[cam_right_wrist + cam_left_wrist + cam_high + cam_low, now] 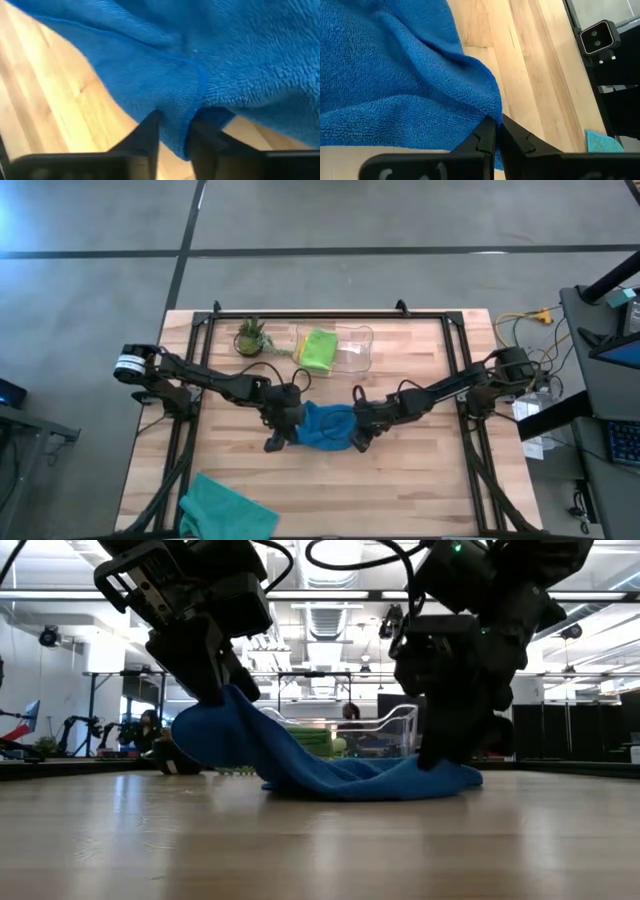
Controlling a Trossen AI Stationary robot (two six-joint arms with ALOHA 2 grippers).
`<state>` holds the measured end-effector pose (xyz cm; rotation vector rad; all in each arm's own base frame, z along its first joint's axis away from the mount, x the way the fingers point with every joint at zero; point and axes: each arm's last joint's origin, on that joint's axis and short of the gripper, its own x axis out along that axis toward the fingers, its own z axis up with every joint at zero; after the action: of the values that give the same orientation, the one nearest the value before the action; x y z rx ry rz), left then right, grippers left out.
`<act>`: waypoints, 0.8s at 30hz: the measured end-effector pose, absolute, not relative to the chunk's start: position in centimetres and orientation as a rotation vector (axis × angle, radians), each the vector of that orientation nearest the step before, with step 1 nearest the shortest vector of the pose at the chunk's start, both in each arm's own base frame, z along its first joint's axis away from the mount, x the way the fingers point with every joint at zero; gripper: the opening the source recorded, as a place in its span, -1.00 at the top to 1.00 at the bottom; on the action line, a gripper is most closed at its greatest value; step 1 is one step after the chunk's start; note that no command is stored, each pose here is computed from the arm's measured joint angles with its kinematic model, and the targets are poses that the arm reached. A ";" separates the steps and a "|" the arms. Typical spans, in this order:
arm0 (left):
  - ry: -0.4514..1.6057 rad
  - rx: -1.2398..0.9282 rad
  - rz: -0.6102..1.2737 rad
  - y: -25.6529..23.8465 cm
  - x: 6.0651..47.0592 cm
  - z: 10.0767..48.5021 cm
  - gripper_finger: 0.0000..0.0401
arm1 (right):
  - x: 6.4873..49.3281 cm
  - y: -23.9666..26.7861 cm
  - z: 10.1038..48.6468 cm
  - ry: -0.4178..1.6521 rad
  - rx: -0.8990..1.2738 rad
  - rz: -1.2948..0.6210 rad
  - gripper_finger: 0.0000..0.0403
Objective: Fold microfiber towels
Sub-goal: Fold the blue microfiber towel
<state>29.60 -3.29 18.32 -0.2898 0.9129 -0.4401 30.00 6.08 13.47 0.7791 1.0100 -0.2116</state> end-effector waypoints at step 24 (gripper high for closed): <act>0.754 -0.288 -0.386 -1.1 25.3 25.5 1.00 | 27.4 4.9 27.3 0.766 0.416 -0.216 0.96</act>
<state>25.30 -1.10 25.46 -0.2876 0.7535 -0.3864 27.37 4.86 27.33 0.4162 0.7658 -0.2162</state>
